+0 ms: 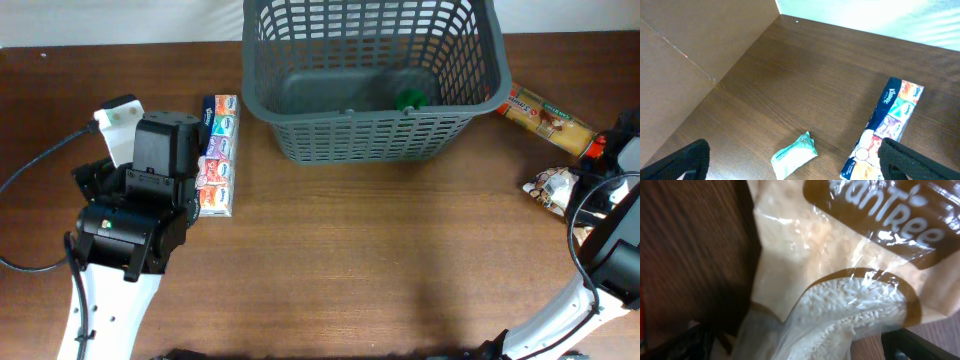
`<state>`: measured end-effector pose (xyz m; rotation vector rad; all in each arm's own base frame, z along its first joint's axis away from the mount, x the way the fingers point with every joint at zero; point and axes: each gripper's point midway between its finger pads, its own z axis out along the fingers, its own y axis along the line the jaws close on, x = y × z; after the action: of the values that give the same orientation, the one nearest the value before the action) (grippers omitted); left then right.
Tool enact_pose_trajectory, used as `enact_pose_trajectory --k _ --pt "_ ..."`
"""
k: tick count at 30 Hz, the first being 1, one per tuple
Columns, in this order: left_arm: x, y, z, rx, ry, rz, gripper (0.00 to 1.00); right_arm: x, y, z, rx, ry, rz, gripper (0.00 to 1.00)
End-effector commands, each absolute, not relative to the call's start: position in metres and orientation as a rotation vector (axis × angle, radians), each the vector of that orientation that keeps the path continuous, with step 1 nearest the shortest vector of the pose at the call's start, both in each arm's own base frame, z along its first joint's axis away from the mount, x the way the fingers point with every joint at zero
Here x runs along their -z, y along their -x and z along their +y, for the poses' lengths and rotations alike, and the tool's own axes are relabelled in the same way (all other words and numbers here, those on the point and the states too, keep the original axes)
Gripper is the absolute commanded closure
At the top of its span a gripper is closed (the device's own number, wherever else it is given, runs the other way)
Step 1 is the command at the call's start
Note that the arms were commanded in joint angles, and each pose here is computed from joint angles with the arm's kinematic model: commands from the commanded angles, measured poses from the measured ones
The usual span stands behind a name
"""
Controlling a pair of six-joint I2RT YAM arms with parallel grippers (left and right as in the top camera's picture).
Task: Pack container
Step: 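Lower the right gripper onto the brown-and-white snack bag and grasp it, then lift the snack bag and carry it over the basket with right gripper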
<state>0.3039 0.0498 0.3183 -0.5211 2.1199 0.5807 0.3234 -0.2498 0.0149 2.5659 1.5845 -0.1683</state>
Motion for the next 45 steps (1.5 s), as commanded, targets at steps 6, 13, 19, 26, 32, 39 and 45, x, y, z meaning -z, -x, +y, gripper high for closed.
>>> enact_pose_trajectory --k 6,13,19,26,32,39,45 --pt "-0.322 -0.304 0.052 -0.578 0.542 2.106 0.01 -0.008 -0.331 -0.24 0.055 -2.578 1.611 0.01" --pt "-0.322 -0.304 0.052 -0.578 0.542 2.106 0.0 -0.005 -0.329 -0.238 0.062 -2.584 1.615 0.01" --pt "-0.322 -0.304 0.052 -0.578 0.542 2.106 0.0 0.002 -0.323 -0.235 0.077 -2.596 1.623 0.01" --pt "-0.322 -0.304 0.052 -0.578 0.542 2.106 0.0 0.003 -0.32 -0.235 0.094 -2.595 1.633 0.01" --pt "-0.322 -0.304 0.052 -0.578 0.542 2.106 0.0 0.003 -0.308 -0.227 0.132 -2.636 1.669 0.27" --pt "-0.322 -0.304 0.052 -0.578 0.542 2.106 0.0 0.0 -0.296 -0.216 0.154 -2.671 1.737 0.96" --pt "-0.322 -0.304 0.052 -0.578 0.542 2.106 0.01 -0.023 -0.308 -0.225 0.112 -2.434 1.955 0.96"
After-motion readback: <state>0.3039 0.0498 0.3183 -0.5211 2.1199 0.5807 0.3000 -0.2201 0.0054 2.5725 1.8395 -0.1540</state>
